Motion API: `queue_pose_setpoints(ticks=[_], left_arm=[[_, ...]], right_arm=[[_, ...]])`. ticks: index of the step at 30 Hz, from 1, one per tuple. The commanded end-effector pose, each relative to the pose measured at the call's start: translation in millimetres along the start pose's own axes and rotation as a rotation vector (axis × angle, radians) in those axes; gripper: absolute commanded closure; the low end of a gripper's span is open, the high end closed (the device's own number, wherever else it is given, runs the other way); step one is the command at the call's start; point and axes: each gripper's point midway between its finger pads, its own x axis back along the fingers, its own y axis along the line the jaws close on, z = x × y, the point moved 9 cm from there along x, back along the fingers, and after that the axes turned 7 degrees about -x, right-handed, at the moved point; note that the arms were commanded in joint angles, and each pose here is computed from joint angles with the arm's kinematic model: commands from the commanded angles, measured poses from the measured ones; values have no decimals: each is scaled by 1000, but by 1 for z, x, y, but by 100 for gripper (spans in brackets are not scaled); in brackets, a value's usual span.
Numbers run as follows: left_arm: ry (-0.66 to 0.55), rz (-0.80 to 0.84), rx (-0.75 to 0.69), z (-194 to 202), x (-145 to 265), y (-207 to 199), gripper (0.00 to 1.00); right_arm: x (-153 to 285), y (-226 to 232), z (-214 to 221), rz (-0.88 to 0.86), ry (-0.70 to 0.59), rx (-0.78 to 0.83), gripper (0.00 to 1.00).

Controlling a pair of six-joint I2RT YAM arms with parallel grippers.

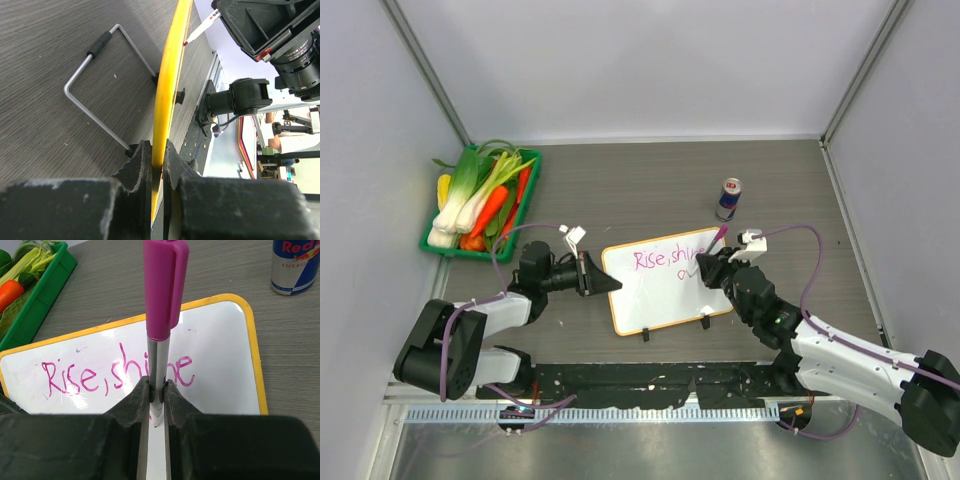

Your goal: Write a sentence on the whiteboard

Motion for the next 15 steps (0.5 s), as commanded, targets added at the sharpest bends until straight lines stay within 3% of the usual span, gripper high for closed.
queue_pose_setpoints(ticks=[1, 15], left_arm=[[-10, -114, -4, 4, -1, 15, 100], [-10, -112, -5, 4, -1, 15, 100]], right_arm=[[-3, 3, -5, 4, -22, -6, 99], [-7, 16, -18, -26, -55, 2, 99]])
